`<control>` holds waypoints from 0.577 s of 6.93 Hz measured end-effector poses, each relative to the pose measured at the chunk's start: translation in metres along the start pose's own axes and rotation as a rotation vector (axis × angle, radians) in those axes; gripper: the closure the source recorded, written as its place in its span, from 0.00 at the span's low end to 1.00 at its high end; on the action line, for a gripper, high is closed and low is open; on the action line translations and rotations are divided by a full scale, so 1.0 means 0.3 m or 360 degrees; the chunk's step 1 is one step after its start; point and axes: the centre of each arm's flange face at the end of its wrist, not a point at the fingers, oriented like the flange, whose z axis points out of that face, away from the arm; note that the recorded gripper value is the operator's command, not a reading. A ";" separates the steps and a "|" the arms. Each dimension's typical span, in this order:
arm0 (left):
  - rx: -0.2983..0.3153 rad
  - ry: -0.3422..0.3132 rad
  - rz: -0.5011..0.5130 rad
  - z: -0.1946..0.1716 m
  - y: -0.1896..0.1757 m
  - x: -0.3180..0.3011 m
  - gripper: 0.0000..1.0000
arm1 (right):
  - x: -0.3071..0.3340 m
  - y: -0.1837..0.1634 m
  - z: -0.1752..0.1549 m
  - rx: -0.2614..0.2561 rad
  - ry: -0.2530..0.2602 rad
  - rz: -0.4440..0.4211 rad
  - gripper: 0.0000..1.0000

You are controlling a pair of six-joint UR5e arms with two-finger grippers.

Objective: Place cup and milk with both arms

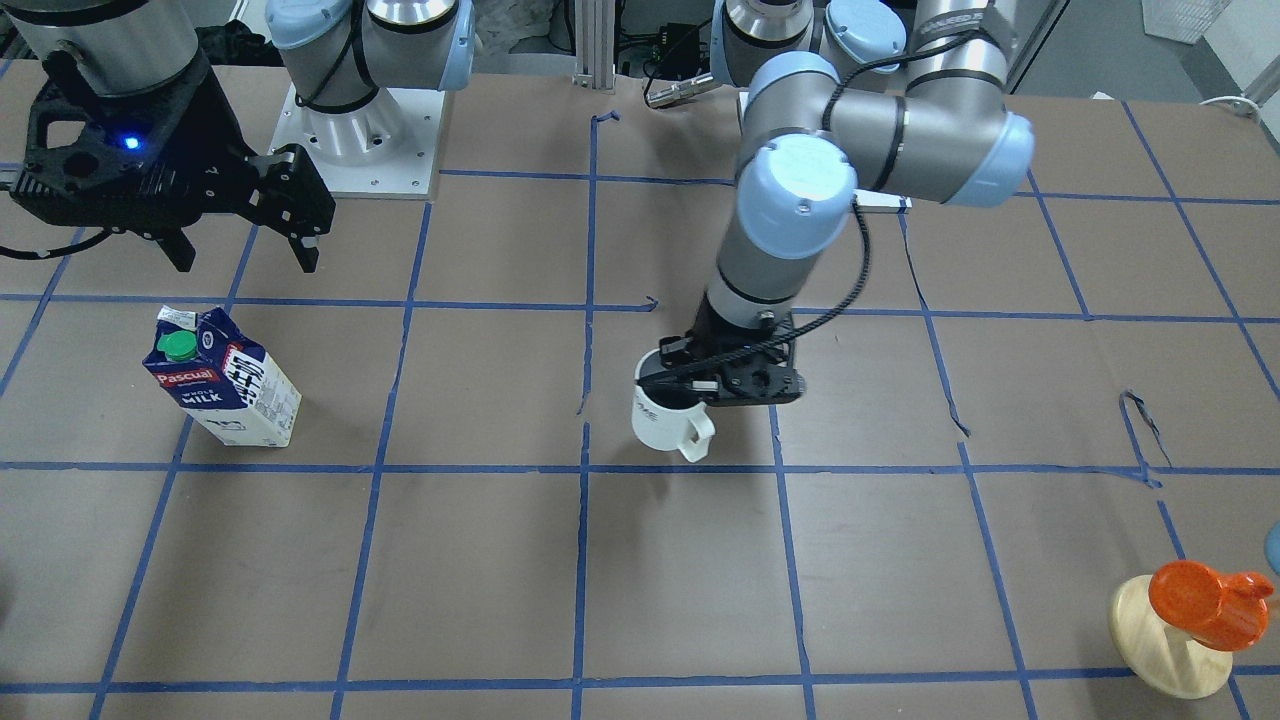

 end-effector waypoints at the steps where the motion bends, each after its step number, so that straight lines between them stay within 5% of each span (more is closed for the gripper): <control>1: 0.0013 0.0007 -0.0021 0.047 0.039 0.036 0.62 | 0.000 0.000 0.000 0.0000 0.0000 0.0000 0.00; 2: 0.0022 0.0012 -0.0032 0.078 0.055 0.047 0.20 | 0.000 0.000 0.001 -0.0001 0.0000 0.0000 0.00; 3: 0.0031 0.0018 -0.0052 0.086 0.060 0.052 0.00 | 0.000 0.000 0.001 -0.0001 0.0000 0.0000 0.00; 4: 0.0056 0.0035 -0.0076 0.063 0.055 0.052 0.00 | 0.000 0.000 0.001 -0.0001 0.0000 0.0000 0.00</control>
